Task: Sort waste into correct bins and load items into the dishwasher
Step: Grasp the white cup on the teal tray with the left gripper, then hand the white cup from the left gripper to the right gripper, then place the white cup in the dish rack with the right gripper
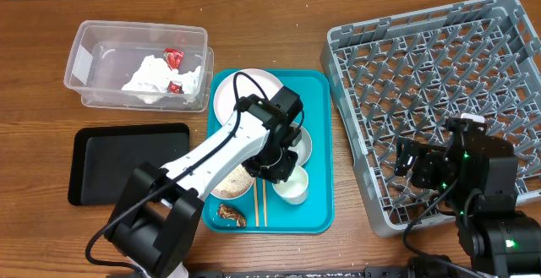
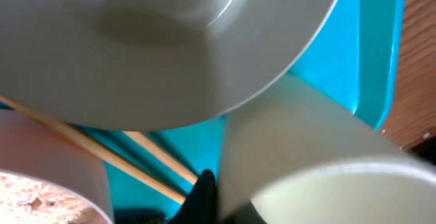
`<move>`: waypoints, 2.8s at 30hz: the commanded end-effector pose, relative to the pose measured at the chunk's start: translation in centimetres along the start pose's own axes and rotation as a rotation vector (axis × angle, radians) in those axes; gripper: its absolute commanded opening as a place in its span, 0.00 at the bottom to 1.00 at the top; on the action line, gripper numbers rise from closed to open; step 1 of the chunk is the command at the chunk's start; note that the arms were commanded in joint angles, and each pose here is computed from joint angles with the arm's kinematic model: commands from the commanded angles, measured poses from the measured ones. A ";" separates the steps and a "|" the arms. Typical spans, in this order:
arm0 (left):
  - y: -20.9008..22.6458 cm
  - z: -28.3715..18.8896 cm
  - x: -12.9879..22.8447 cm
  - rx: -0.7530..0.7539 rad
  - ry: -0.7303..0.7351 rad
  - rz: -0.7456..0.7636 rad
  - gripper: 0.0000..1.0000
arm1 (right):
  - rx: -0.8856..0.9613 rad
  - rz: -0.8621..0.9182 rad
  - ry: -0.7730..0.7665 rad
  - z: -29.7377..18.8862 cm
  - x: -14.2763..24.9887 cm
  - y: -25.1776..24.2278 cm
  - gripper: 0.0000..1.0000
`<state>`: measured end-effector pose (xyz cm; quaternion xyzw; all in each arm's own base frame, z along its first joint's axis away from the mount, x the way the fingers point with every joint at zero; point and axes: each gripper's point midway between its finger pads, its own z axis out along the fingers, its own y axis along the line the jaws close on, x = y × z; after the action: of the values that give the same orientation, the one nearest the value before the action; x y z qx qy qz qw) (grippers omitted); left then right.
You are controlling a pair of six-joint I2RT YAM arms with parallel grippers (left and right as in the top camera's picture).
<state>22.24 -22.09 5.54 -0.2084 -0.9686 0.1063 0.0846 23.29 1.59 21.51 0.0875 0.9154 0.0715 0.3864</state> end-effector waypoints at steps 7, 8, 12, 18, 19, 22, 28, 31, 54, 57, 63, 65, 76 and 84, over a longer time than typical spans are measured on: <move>-2.1 -4.3 0.1 0.187 -0.010 0.094 0.04 | 0.063 0.001 -0.030 -0.7 -0.7 -1.0 1.00; -2.4 -5.6 -0.2 0.234 -0.031 0.109 0.04 | 0.100 0.003 -0.030 -0.8 -0.6 -1.7 1.00; -3.1 -10.5 -2.4 0.438 -0.176 0.133 0.04 | 0.235 0.109 -0.072 -0.9 -1.3 -4.0 1.00; -3.2 -19.2 -7.3 0.900 -0.467 0.128 0.04 | -0.306 -0.028 -0.007 1.1 -2.5 5.7 1.00; -3.0 -20.2 -7.7 0.956 -0.485 0.123 0.04 | -0.470 -0.083 0.014 0.7 -2.2 8.4 1.00; -2.5 -21.0 -8.3 1.002 -0.500 0.101 0.04 | -0.852 -0.175 0.045 -1.7 -2.0 13.6 1.00; -3.3 -21.5 -7.9 1.054 -0.484 0.124 0.04 | -1.121 -0.195 0.089 -1.8 -2.5 16.3 1.00; -3.7 -21.5 -7.8 1.056 -0.479 0.134 0.04 | -1.212 -0.213 0.104 -1.6 -2.4 16.9 1.00; -7.7 -19.2 -7.5 1.003 -0.382 0.144 0.04 | -1.418 -0.301 0.050 -2.2 -3.5 18.0 0.69; -7.7 -19.3 -7.6 1.004 -0.383 0.140 0.04 | -1.417 -0.301 0.049 -2.2 -3.5 18.0 0.60; -6.6 -18.0 -8.4 0.903 -0.407 0.103 0.25 | -1.410 -0.299 0.049 -2.0 -3.5 18.0 0.40; -5.5 -16.9 -9.0 0.810 -0.416 0.055 0.42 | -1.349 -0.261 0.070 -1.0 -3.5 17.8 0.31; 5.8 -11.9 -8.2 0.225 -0.379 -0.272 0.57 | -0.608 -0.012 0.179 7.8 -3.3 9.8 0.15; 11.0 -12.6 -6.1 -0.032 -0.380 -0.364 0.58 | -0.062 0.187 0.061 4.9 -10.4 -2.3 0.06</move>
<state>33.53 -15.46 13.00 -0.0204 -0.9821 0.1838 -0.0365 32.81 3.92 22.01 0.0750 0.9155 0.2560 0.3012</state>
